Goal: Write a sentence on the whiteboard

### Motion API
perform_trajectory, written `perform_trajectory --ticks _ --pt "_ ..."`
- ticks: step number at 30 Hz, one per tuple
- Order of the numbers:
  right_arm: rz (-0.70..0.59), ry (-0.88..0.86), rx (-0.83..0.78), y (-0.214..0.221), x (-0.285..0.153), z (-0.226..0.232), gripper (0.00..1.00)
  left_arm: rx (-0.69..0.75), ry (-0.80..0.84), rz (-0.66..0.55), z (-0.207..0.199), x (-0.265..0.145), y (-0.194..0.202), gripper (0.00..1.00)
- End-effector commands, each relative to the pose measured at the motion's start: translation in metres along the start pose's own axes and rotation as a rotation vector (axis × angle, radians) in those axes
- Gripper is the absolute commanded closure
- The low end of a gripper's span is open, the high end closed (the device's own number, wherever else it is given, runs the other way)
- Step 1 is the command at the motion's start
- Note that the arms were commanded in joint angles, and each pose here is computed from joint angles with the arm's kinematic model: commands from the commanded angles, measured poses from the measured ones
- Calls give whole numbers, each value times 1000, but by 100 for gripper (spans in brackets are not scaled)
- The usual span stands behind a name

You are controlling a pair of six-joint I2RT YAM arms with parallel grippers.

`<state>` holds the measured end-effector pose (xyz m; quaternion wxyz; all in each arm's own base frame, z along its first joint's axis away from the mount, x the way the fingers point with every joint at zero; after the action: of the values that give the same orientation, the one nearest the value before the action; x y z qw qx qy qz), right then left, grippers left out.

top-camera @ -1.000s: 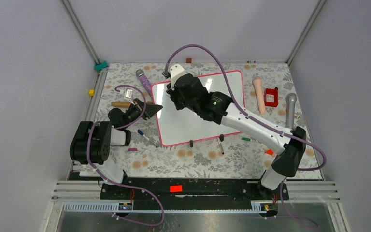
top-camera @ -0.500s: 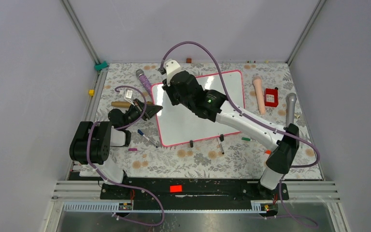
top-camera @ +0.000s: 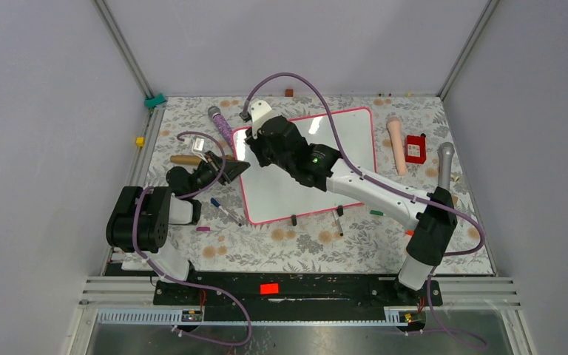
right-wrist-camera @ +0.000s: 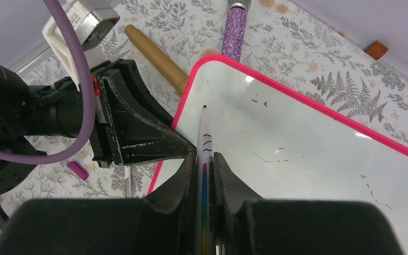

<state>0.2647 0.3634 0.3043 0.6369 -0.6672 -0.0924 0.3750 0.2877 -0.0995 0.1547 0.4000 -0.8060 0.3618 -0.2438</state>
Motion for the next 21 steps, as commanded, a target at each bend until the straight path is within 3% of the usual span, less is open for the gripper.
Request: perform_trajectory --ticks 1,21 --pt "-101 -39 11 -29 -5 9 100 109 42 -9 -7 1 -1 100" --pt "-88 38 -56 -28 13 4 100 100 49 -2 -6 3 0 100"
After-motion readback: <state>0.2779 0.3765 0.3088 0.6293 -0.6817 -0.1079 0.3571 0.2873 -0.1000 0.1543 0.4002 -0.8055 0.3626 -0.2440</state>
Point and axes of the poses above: each gripper's point midway between its finger pads, its own x axis out along the fingers, its own z axis along the line the jaws close on, y = z × x, the point moved 8 cm from there along -x, back along the fingers, and after that the axes turned 8 degrees about x, right-handed, at the moved point
